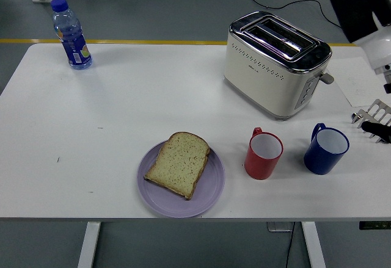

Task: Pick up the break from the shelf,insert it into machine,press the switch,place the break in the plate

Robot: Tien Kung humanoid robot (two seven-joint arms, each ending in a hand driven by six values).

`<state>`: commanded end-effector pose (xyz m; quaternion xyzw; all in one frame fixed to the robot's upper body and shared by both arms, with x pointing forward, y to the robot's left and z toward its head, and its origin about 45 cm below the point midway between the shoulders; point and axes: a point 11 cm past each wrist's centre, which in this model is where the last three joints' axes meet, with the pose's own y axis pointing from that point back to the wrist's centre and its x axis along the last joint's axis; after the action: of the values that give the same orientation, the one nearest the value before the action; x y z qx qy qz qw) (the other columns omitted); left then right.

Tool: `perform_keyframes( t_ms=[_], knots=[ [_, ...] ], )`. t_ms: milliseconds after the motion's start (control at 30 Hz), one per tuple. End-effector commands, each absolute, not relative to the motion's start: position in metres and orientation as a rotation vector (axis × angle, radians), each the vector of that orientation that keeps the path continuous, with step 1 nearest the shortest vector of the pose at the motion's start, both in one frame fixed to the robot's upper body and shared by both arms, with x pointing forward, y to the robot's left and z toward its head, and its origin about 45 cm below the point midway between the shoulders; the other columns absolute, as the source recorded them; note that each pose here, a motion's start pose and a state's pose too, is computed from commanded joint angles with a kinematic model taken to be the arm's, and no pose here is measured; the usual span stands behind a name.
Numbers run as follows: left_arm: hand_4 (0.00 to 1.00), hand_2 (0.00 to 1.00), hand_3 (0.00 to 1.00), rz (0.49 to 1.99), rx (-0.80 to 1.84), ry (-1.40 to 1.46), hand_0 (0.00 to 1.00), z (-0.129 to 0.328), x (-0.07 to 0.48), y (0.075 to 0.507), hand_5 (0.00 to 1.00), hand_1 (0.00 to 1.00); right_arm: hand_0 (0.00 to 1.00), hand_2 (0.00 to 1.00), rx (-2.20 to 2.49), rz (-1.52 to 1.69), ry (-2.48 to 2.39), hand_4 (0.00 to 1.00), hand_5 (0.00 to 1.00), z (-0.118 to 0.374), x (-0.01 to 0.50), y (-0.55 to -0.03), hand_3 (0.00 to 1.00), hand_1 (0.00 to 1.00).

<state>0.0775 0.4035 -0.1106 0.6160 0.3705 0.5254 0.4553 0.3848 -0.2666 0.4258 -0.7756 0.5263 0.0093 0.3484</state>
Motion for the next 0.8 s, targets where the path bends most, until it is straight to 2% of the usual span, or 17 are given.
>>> perform_keyframes(
  t_ms=[167,300,433,800],
  knots=[
    [0.288,0.678,0.561,1.295,1.519,0.909,0.681,-0.110,0.079,0.403,0.833,0.692,0.769,0.735,-1.806,0.117,1.520,0.547,0.355,0.406,0.391,-0.327,0.704,0.733],
    [0.288,0.678,0.561,1.295,1.517,0.910,0.681,-0.111,0.079,0.402,0.833,0.692,0.769,0.735,-1.718,0.129,1.605,0.547,0.355,0.392,0.389,-0.357,0.704,0.733],
    [0.288,0.678,0.560,1.294,1.512,0.912,0.681,-0.111,0.079,0.400,0.834,0.692,0.768,0.737,-1.623,0.159,1.724,0.546,0.330,0.368,0.382,-0.393,0.704,0.735],
    [0.288,0.677,0.560,1.281,1.510,0.909,0.681,-0.113,0.079,0.396,0.833,0.692,0.774,0.741,-1.475,0.324,1.927,0.529,0.336,0.300,0.359,-0.441,0.702,0.737]
  ],
)
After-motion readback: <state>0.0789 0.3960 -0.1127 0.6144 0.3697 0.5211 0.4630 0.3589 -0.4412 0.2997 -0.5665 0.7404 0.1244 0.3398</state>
